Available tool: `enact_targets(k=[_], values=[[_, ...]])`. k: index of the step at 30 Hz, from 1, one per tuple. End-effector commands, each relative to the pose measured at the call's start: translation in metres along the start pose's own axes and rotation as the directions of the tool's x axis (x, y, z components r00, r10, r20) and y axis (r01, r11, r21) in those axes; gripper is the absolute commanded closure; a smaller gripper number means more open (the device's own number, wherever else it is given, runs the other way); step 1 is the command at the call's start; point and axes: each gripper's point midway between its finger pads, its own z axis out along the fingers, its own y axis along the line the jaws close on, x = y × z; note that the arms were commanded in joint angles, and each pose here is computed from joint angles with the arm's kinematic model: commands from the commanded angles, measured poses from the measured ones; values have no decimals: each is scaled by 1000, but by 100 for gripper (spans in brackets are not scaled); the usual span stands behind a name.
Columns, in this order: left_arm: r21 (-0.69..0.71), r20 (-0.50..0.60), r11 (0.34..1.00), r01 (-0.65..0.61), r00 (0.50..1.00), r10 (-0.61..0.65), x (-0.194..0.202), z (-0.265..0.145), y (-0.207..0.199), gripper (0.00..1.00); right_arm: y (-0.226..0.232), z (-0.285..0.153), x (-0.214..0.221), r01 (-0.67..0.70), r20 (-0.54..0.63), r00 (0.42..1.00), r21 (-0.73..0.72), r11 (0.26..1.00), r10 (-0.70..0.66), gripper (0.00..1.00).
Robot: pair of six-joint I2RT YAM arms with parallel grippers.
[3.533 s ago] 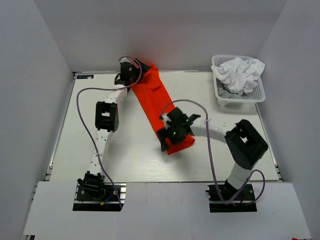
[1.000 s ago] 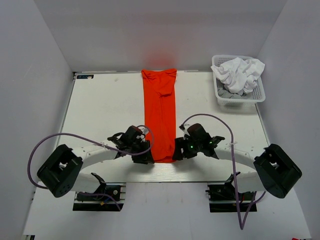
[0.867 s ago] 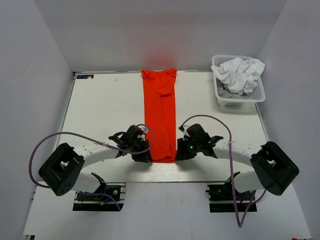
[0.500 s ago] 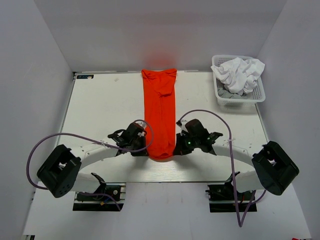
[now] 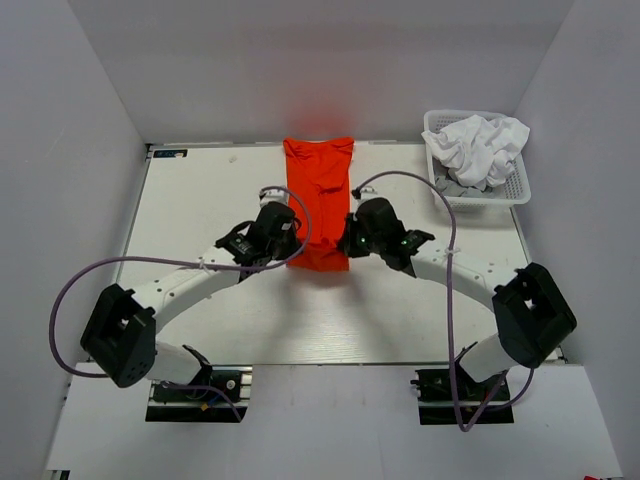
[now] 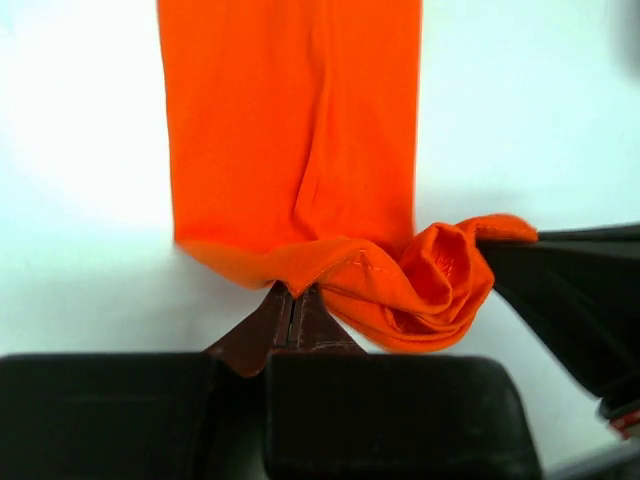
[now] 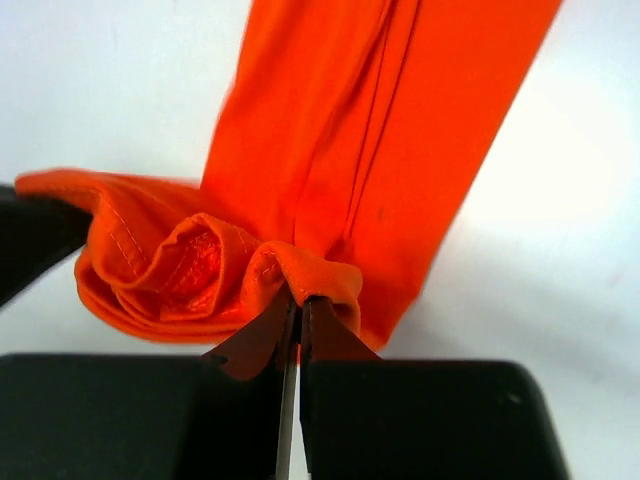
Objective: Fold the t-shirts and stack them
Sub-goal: Fold the folded rectangular tshirt in 1/3 of the way
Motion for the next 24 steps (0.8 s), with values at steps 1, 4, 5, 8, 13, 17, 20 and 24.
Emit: enact_targets(k=[1,4,5,8,13,17,20,24], values=[[-98,144,995,21,990,-7,-55,10,1,100,-12,7,-69,-26,181,983,109,994,6,100],[-120,169,992,24,986,-3,-85,17,-4,100,-23,9,-95,-50,217,976,174,984,11,100],[-130,174,991,16,985,7,-94,23,-4,100,-25,10,-98,-36,220,976,182,983,-5,100],[-123,195,992,29,981,-5,-113,32,-4,100,-22,14,-122,-28,252,968,168,985,-15,100],[-113,188,994,-1,982,23,-133,57,-5,100,-33,29,-148,-30,264,964,170,985,-16,100],[-101,180,995,-8,983,26,-146,80,-2,100,-41,47,-154,-40,253,967,158,987,-1,100],[-87,174,996,5,985,10,-154,94,1,100,-41,63,-163,-24,260,966,122,992,-8,100],[-87,156,996,15,988,-2,-153,121,9,100,-61,93,-171,-22,257,966,131,991,-13,100]])
